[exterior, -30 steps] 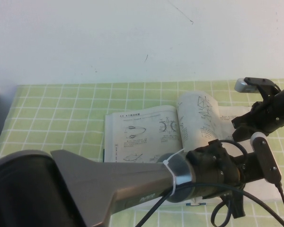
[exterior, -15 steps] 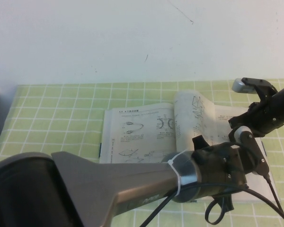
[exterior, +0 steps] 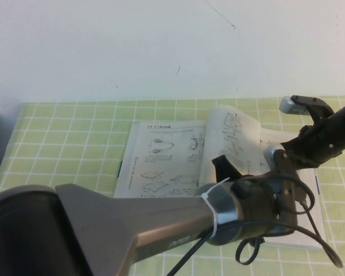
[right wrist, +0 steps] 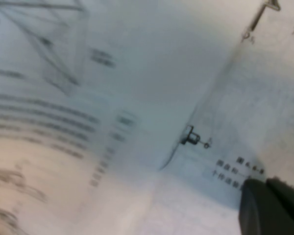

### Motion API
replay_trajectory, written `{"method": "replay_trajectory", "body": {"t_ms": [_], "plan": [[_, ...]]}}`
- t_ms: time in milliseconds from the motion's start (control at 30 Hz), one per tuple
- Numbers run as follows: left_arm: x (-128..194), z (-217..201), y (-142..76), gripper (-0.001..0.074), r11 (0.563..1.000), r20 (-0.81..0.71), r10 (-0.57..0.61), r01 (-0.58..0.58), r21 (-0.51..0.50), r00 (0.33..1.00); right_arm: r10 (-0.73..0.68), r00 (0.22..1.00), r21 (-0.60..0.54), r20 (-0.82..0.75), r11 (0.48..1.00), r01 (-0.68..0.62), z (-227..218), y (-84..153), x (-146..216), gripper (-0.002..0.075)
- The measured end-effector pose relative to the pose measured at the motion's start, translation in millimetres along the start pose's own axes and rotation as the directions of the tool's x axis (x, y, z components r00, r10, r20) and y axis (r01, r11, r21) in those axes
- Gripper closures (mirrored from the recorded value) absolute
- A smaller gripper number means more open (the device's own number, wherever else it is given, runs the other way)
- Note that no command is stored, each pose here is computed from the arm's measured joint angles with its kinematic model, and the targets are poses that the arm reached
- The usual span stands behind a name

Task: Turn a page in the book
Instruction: Open the closed book

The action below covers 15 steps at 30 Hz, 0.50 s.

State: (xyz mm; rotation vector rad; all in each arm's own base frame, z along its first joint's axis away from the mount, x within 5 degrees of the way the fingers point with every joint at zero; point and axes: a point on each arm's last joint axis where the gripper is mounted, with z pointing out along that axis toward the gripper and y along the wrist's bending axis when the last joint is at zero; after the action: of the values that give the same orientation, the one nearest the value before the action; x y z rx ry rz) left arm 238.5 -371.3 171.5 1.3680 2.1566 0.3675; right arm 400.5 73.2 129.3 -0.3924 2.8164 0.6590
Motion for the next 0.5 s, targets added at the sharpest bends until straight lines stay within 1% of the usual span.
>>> {"method": "replay_trajectory", "body": {"t_ms": [233, 333, 500], "plan": [[13, 1, 15, 0.0738, 0.998, -0.119, -0.028, 0.021, -0.066, 0.993, -0.005, 1.0, 0.004, -0.003, 1.0, 0.005, 0, 0, 0, 0.0728], [17, 4, 21, 0.0738, 0.995, -0.146, -0.058, 0.046, -0.083, 0.988, -0.005, 1.0, 0.004, -0.003, 1.0, 0.005, 0, 0, 0, 0.0728], [24, 4, 37, 0.0738, 0.987, -0.198, -0.121, 0.096, -0.131, 0.973, -0.005, 1.0, 0.005, -0.006, 1.0, 0.005, 0, 0, 0, 0.0728]]}}
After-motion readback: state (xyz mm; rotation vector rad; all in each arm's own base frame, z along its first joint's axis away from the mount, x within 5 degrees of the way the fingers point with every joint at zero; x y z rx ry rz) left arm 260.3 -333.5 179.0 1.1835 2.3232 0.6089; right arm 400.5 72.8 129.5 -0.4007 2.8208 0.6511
